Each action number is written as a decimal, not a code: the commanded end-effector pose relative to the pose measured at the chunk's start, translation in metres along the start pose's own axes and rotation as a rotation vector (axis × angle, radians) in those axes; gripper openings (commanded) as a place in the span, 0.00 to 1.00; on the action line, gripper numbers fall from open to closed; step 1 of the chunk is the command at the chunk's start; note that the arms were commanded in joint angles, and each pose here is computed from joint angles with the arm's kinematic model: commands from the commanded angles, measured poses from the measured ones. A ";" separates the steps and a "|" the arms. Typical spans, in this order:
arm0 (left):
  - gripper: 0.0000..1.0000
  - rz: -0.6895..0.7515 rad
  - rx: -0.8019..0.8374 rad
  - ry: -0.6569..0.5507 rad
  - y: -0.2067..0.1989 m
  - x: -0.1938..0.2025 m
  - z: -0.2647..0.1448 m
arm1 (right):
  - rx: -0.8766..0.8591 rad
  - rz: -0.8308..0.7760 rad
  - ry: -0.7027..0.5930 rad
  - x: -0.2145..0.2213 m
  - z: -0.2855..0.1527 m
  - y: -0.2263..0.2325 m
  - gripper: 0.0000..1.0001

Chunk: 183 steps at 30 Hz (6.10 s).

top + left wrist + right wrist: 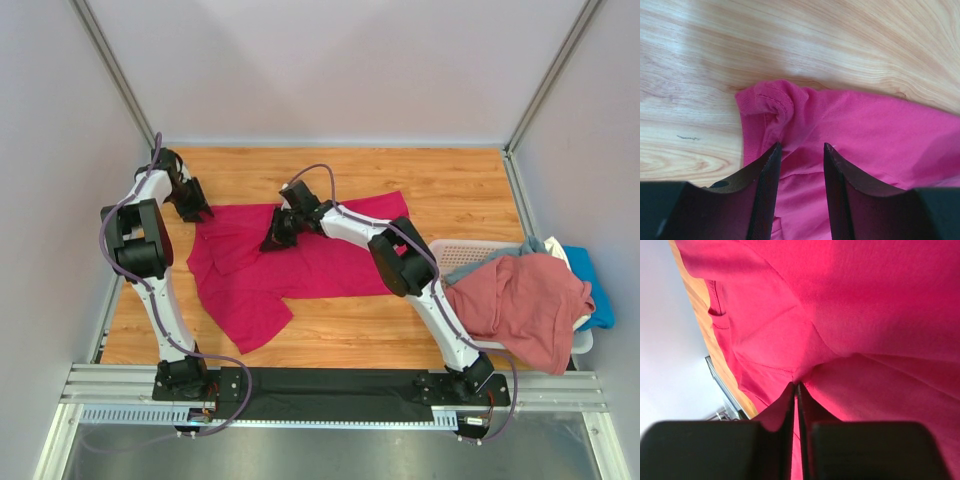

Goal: Fold and stack the t-shirts
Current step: Fold the tshirt

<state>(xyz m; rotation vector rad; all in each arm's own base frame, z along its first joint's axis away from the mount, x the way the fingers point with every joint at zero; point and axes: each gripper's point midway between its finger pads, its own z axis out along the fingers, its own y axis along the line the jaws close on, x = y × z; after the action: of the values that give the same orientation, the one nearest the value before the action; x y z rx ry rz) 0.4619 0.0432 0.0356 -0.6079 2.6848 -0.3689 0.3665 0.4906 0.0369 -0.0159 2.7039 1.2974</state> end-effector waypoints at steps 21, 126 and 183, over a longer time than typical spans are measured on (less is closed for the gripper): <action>0.46 0.003 -0.010 0.000 0.012 -0.002 0.011 | -0.081 0.111 0.224 0.007 -0.063 0.017 0.00; 0.56 -0.260 -0.299 -0.063 0.027 0.206 -0.085 | 0.654 -0.030 -0.170 0.000 -0.340 -0.151 0.71; 0.00 -0.224 -0.157 -0.080 0.031 0.193 -0.096 | 0.979 0.521 -0.427 0.040 -0.294 -0.252 0.39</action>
<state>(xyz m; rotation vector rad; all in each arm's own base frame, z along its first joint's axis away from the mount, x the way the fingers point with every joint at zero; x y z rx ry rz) 0.2500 -0.0004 0.0494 -0.9953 2.6059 -0.1671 0.2992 0.1188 0.0220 0.9488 2.7600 -0.0391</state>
